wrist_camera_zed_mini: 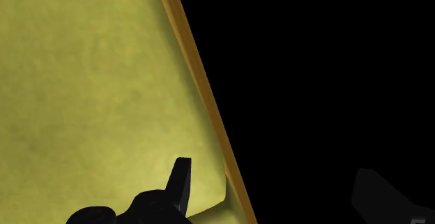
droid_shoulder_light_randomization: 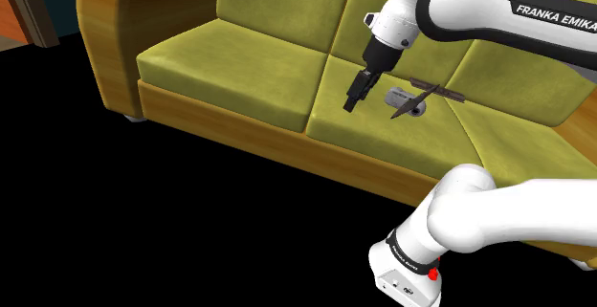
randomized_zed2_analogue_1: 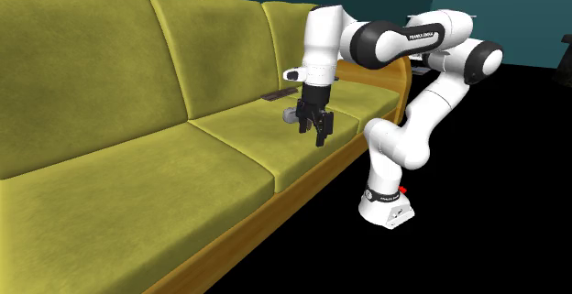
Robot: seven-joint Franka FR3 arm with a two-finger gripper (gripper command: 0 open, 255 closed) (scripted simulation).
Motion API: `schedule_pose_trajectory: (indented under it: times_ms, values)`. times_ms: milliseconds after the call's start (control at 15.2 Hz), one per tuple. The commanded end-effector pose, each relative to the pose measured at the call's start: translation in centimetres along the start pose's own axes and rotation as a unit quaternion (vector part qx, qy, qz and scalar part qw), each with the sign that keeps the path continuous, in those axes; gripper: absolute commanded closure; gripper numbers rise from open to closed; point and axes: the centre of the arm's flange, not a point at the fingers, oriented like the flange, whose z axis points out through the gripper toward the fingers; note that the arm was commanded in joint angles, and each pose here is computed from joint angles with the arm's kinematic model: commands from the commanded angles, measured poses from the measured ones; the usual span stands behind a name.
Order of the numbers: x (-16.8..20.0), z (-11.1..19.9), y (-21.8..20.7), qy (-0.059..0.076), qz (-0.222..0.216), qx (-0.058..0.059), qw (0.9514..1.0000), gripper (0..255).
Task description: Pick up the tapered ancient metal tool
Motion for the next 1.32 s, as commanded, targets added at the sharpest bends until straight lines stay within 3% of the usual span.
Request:
schedule_pose_trajectory:
  times_ms: [0, 264, 528, 660, 858, 1188, 1254]
  values:
    - [0.0, 0.0, 0.0, 0.000, 0.000, 0.000, 1.0000, 0]
    - [-3.2, -0.2, 3.2, -0.024, -0.095, -0.005, 0.9952, 0]
    - [-5.8, -0.5, 7.0, -0.048, -0.189, -0.011, 0.9807, 0]
    - [-6.8, -0.8, 9.0, -0.060, -0.236, -0.013, 0.9699, 0]
    - [-7.9, -1.2, 12.3, -0.077, -0.304, -0.017, 0.9493, 0]
    - [-8.7, -2.0, 17.7, -0.105, -0.412, -0.023, 0.9051, 0]
    - [-8.7, -1.5, 17.7, -0.105, -0.412, -0.023, 0.9051, 0]
